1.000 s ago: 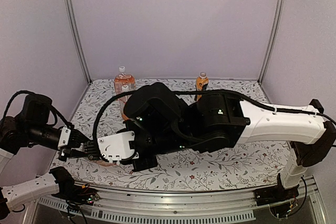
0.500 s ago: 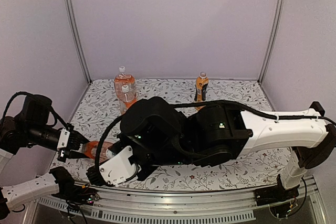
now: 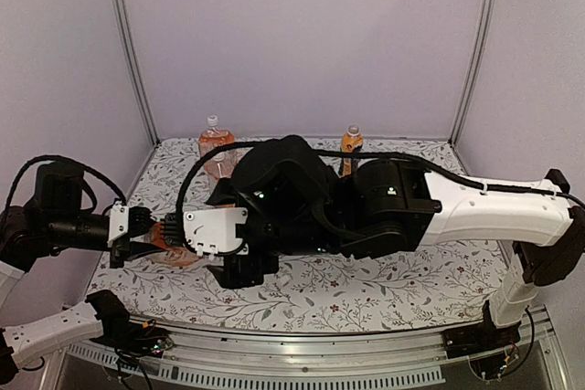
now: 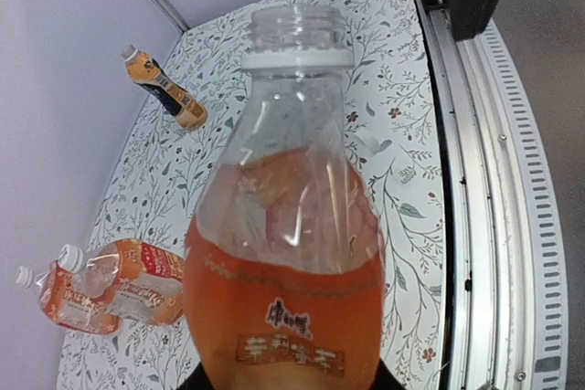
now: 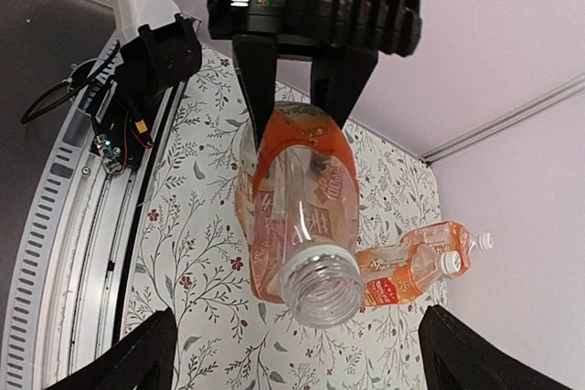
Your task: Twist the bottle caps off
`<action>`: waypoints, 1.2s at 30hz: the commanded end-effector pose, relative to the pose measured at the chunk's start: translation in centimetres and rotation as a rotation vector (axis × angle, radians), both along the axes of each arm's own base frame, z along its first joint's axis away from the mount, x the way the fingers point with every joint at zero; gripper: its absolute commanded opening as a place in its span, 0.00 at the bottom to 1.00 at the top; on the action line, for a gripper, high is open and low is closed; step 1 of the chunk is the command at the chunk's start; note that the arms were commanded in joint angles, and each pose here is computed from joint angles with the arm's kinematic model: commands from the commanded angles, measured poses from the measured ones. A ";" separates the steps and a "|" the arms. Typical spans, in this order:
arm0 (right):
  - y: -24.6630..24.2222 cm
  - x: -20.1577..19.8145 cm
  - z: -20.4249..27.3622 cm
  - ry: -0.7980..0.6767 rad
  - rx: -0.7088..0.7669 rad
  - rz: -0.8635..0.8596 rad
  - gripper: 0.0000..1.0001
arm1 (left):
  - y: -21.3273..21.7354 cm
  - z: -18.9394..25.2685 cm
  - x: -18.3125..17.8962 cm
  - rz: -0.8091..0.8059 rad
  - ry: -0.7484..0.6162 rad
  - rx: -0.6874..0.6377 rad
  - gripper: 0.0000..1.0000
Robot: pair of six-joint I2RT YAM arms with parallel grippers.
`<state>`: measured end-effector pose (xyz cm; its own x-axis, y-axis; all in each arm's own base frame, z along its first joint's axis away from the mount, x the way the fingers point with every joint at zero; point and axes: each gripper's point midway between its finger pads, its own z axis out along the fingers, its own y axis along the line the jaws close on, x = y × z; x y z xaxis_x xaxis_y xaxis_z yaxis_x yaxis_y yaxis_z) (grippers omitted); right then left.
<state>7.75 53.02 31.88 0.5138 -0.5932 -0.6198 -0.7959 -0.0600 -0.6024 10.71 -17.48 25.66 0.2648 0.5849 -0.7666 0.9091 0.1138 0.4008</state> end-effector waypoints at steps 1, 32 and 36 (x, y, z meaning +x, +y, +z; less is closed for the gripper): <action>-0.9 2.5 3.0 0.213 0.178 -0.160 0.93 | 0.1 1.4 3.2 0.157 -0.047 -0.060 0.02; 1.7 3.2 5.9 0.714 0.386 -0.030 0.74 | -1.6 5.3 1.6 0.121 0.117 -0.286 0.02; 2.1 3.2 5.8 0.710 0.383 -0.020 0.68 | -1.7 5.3 1.1 0.099 0.130 -0.292 0.02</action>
